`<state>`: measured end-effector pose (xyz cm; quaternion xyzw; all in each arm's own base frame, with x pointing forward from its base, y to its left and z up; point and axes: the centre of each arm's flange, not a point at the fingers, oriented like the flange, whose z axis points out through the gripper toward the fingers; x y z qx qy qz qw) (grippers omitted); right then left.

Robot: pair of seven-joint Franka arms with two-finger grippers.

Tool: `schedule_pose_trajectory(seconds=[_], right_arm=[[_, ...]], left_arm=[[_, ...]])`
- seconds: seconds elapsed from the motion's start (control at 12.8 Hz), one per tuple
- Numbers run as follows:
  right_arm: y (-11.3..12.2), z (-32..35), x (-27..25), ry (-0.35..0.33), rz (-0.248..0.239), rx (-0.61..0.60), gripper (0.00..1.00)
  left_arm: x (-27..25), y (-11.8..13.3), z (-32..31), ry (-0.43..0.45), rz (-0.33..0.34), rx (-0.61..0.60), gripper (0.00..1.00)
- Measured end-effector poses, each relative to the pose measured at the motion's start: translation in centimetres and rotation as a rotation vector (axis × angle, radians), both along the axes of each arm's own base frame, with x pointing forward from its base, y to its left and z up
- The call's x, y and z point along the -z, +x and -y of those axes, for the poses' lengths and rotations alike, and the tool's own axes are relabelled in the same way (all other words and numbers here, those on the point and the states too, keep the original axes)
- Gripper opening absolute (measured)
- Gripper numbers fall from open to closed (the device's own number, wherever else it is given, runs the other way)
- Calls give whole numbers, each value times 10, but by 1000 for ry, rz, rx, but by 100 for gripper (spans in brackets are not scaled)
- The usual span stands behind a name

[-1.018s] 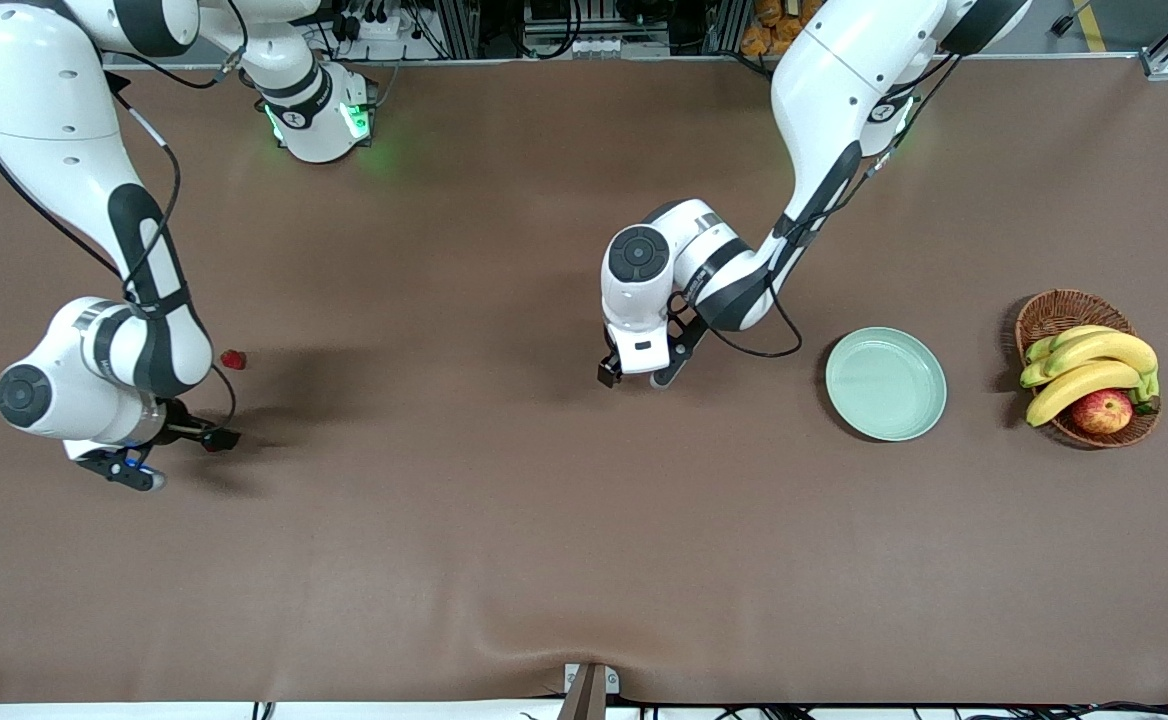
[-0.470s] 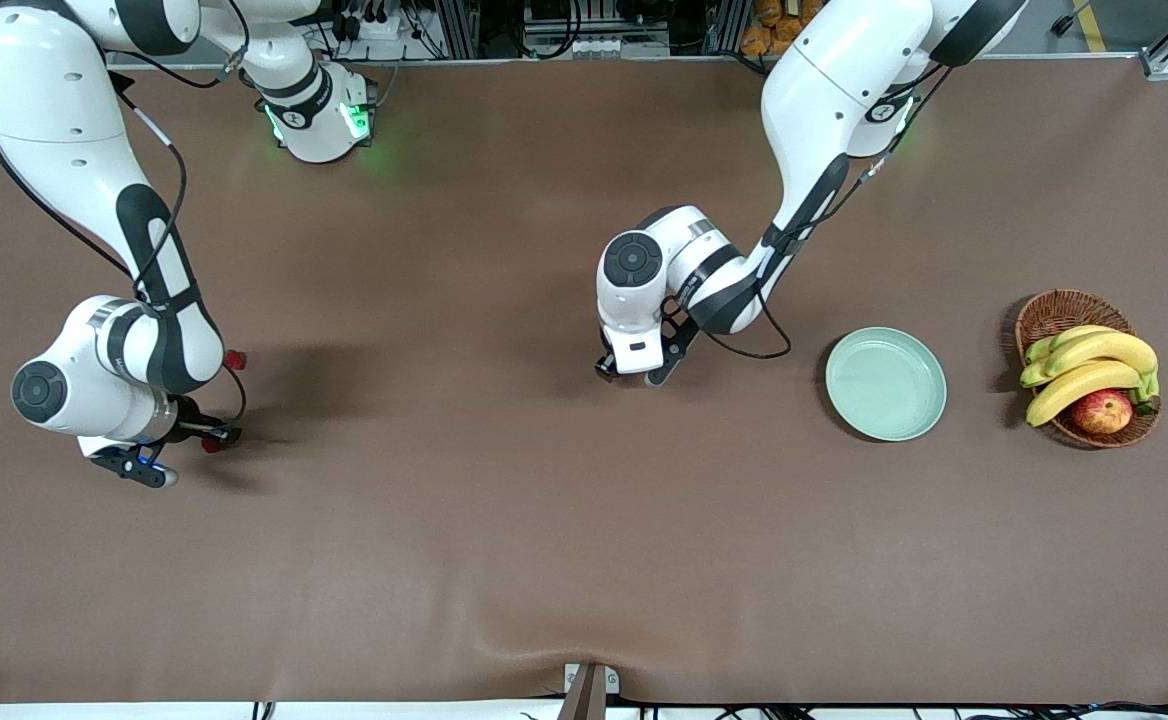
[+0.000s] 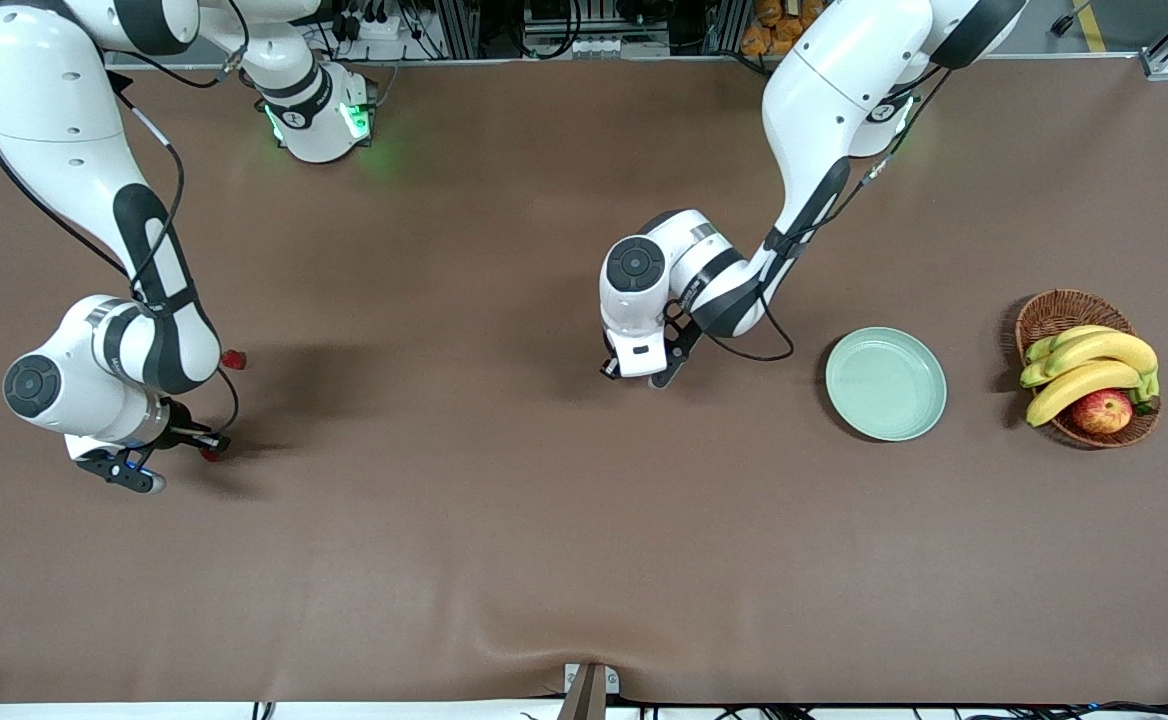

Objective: Collect all strawberries into plate
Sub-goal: 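Carry the strawberry toward the plate with the left gripper while the right gripper lifts another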

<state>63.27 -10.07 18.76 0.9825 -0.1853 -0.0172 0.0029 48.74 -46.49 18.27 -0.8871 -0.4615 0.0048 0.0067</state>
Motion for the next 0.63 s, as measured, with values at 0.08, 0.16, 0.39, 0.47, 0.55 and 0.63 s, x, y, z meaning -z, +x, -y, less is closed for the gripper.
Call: schedule_pose_trajectory(seconds=[0.08,0.16,0.39,0.47,0.55,0.63], right_arm=[[1,1,-2,0,4,-1,29],[1,1,-3,-1,6,-7,29],[4,3,-8,-3,18,-32,28],[6,3,-13,-3,27,-38,28],[8,3,-20,-2,38,-48,28],[9,0,-28,1,50,-69,28]], left_arm=[[-4,6,-2,-4,8,-8,33],[-11,15,-7,-8,20,-19,33],[-61,50,-36,13,67,-19,33],[-83,59,-49,30,74,-8,33],[-105,67,-64,49,78,11,33],[-125,73,-78,68,80,32,33]])
